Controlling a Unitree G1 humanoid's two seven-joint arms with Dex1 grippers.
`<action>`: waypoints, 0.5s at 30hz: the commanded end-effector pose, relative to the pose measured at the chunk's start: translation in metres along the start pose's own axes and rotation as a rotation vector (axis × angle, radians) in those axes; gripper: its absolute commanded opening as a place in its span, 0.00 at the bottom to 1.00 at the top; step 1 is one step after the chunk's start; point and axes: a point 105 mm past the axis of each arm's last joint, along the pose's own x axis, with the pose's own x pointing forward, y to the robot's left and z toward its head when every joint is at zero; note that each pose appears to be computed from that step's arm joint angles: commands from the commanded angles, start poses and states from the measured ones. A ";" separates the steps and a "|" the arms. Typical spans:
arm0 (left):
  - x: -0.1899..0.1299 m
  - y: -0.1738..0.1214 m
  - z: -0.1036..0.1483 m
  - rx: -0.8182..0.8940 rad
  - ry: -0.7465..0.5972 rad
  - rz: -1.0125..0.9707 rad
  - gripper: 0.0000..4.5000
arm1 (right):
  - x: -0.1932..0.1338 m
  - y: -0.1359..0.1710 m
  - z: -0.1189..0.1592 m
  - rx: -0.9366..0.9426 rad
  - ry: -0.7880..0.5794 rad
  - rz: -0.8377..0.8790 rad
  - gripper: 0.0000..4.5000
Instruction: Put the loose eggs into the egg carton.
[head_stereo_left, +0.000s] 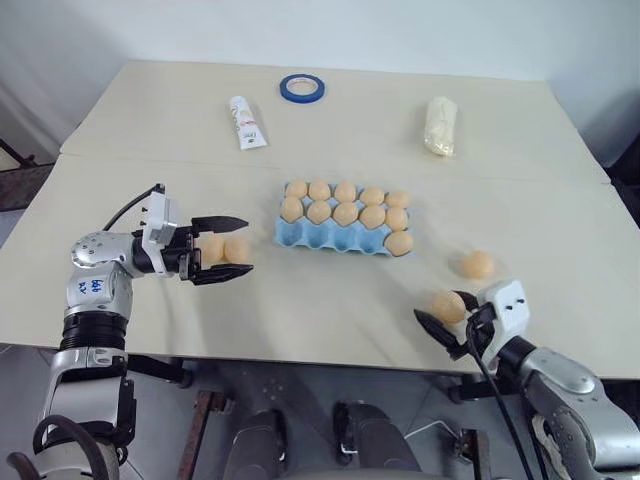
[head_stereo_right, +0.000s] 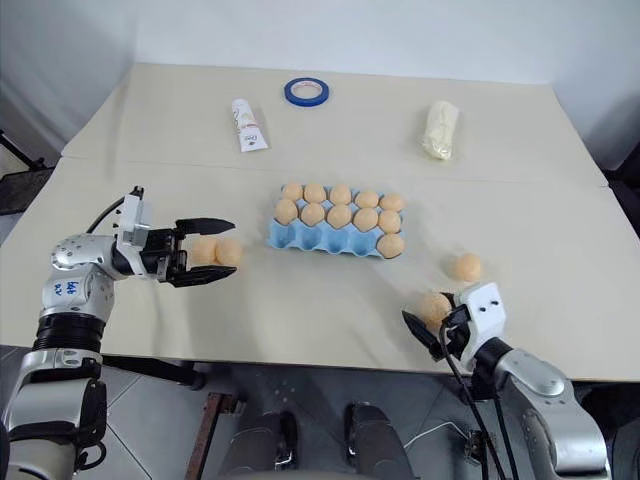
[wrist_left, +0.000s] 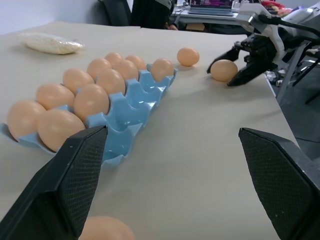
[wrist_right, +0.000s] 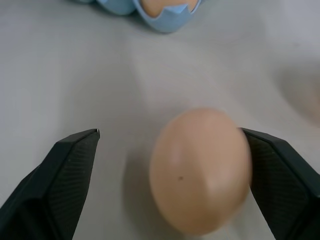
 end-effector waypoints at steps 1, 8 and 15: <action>-0.004 0.001 0.011 0.046 -0.027 0.020 1.00 | -0.001 0.001 0.015 -0.026 -0.054 0.014 0.73; -0.007 -0.002 0.011 0.052 -0.028 0.027 1.00 | -0.001 0.011 0.048 -0.050 -0.151 0.042 0.34; -0.006 -0.002 0.014 0.063 -0.038 0.037 1.00 | 0.033 0.024 0.100 -0.081 -0.302 0.075 0.34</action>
